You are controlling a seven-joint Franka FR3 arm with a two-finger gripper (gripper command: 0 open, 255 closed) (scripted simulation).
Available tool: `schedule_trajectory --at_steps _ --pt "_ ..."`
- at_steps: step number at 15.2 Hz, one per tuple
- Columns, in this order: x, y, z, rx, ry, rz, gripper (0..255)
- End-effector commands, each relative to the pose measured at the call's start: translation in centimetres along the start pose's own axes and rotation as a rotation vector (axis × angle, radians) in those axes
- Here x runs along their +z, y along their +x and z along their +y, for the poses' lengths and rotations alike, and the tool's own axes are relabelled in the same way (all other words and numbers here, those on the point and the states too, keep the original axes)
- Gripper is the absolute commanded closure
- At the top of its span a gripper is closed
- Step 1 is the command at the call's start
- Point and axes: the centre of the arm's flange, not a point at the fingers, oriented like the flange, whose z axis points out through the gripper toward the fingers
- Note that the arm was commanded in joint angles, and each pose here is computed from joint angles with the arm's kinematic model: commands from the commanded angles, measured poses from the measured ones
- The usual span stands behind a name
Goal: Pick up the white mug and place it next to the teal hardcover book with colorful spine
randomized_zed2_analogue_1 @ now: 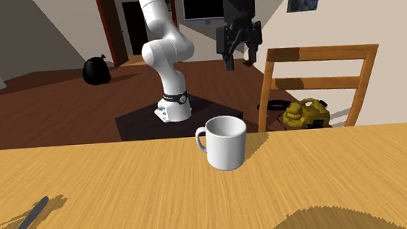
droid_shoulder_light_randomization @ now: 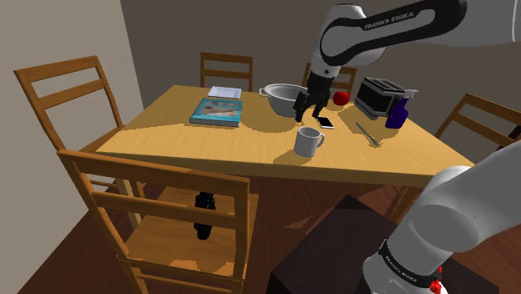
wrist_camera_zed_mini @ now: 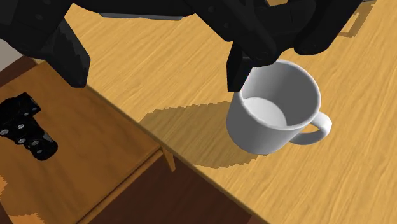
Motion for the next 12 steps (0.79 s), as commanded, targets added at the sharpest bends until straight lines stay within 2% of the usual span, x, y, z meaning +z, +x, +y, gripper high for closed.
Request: schedule_trajectory --at_steps 1,10,12 --pt "2.2 1.2 1.2 0.000 -0.009 -0.011 0" --pt "11.1 6.0 7.4 0.003 -0.049 -0.062 0" --pt "11.7 6.0 7.5 0.003 -0.050 -0.063 0"
